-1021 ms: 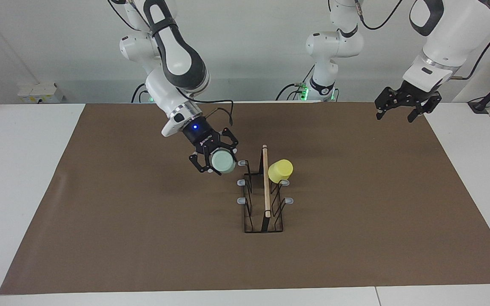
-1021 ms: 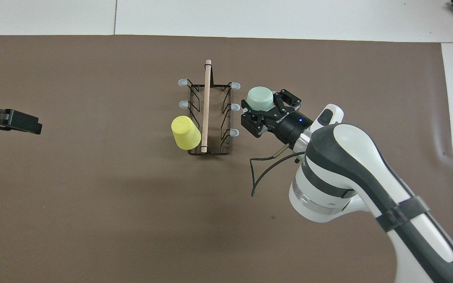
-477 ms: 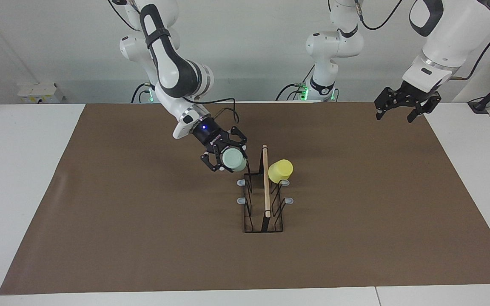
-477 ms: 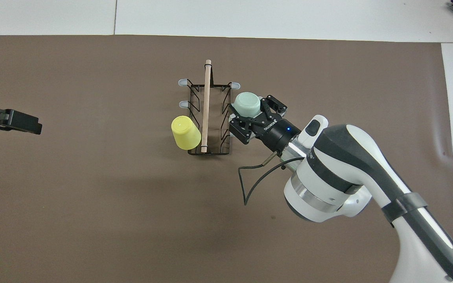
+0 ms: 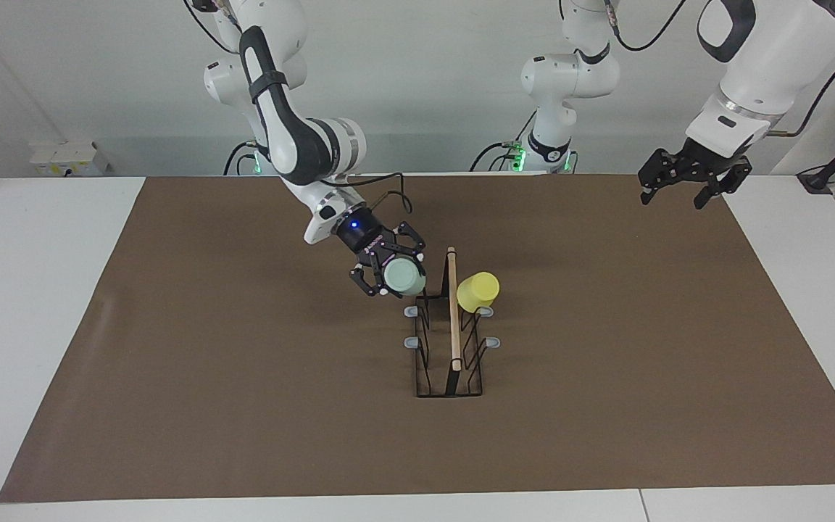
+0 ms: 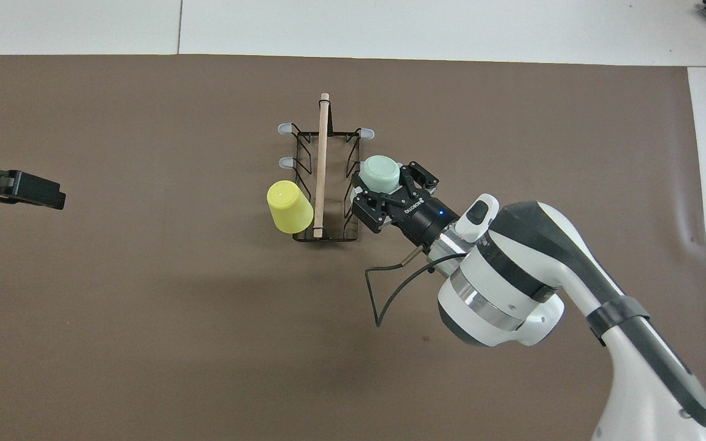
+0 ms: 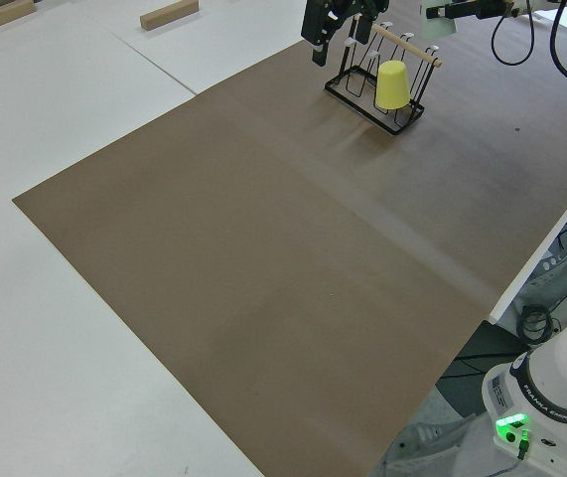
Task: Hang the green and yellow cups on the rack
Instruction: 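Lower the green cup onto a rack peg with the right gripper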
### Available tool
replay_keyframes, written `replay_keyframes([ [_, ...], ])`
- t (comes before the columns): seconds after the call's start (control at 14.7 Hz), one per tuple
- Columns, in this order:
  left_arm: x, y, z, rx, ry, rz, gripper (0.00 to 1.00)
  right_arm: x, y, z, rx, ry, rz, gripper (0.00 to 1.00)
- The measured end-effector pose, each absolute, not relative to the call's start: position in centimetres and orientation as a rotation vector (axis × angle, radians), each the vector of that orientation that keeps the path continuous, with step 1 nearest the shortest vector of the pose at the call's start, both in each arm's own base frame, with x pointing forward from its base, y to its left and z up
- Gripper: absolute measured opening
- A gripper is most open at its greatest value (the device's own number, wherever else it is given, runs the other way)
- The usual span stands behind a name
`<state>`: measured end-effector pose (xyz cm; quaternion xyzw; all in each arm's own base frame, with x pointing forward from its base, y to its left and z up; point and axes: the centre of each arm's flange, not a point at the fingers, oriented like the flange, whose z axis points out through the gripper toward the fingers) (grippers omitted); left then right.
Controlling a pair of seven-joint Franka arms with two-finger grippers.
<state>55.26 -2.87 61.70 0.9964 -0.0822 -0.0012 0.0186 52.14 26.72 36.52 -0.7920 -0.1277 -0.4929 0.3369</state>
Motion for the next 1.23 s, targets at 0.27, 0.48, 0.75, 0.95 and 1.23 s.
replay_keyframes([
  [0.27,55.3,-2.9,61.7,3.094,-0.255,-0.004,1.00,51.2,28.0,36.1,-2.057,-0.310,-1.257,0.63],
  [0.48,55.3,-2.9,61.7,3.094,-0.255,-0.004,1.00,50.5,28.5,35.6,-2.064,-0.340,-1.250,0.63],
  [0.75,55.3,-2.9,61.7,3.094,-0.255,-0.004,1.00,50.2,28.1,34.7,-2.079,-0.403,-1.273,0.63],
  [0.95,55.3,-2.9,61.7,3.094,-0.255,-0.004,1.00,49.8,27.9,33.7,-2.053,-0.407,-1.279,0.63],
  [1.23,55.3,-2.9,61.7,3.094,-0.255,-0.004,1.00,49.1,28.7,31.2,-1.953,-0.386,-1.301,0.63],
])
